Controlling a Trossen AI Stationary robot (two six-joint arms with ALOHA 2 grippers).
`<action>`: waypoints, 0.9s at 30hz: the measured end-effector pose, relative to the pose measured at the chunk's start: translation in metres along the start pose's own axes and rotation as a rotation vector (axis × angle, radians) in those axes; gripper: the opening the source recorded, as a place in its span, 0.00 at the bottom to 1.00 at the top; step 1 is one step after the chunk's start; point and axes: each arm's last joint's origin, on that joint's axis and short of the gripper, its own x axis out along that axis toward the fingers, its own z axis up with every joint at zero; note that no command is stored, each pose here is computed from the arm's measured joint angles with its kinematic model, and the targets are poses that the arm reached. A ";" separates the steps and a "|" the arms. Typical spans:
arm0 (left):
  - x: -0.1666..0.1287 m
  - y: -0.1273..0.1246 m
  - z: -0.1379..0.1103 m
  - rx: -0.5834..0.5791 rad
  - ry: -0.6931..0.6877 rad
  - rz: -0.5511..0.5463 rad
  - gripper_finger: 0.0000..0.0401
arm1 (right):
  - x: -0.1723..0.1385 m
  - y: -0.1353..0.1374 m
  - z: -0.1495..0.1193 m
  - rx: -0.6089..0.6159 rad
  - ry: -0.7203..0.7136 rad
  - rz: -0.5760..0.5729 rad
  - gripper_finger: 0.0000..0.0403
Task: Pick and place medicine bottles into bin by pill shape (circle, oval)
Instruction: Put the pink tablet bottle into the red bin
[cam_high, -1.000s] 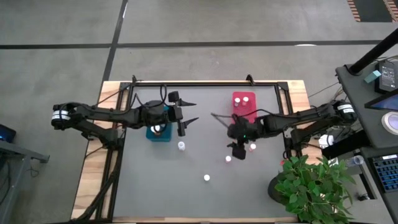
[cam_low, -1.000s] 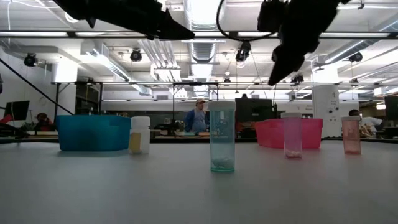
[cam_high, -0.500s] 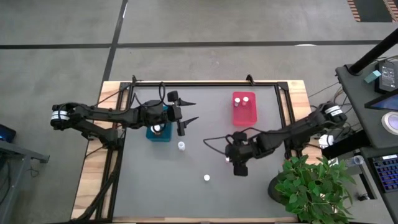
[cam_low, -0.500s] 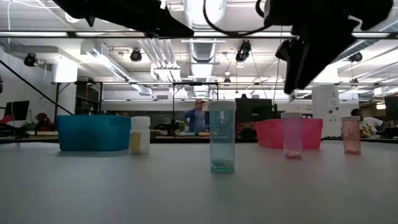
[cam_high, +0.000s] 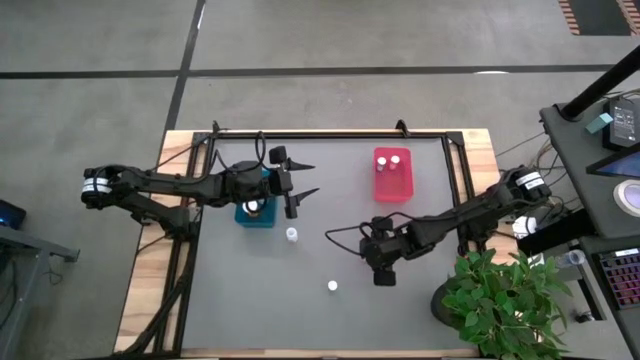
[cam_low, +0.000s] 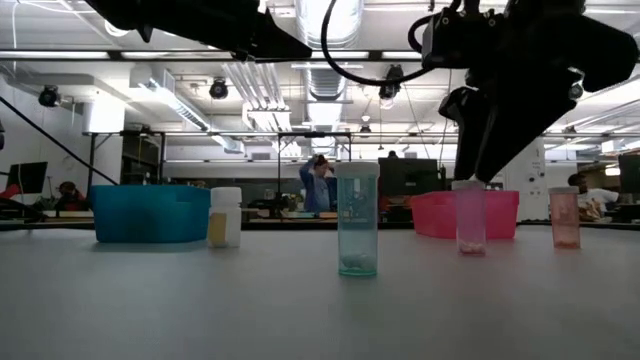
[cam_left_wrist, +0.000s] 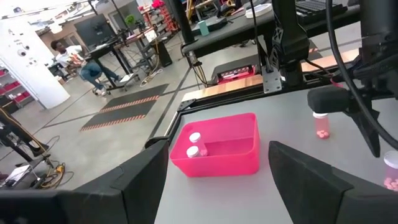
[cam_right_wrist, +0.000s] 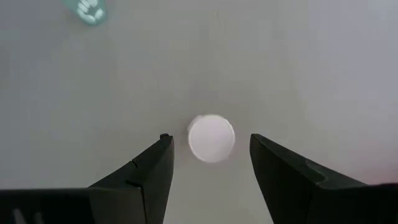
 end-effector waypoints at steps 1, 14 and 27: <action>0.000 0.000 0.000 0.000 0.000 0.000 0.64 | 0.002 0.000 0.000 0.001 -0.008 0.003 0.50; 0.000 0.000 0.000 0.000 0.000 0.000 0.64 | 0.015 0.000 -0.008 0.017 -0.047 0.017 0.50; 0.000 0.000 0.000 0.000 0.000 0.000 0.64 | 0.015 0.000 -0.008 0.016 -0.049 0.017 0.33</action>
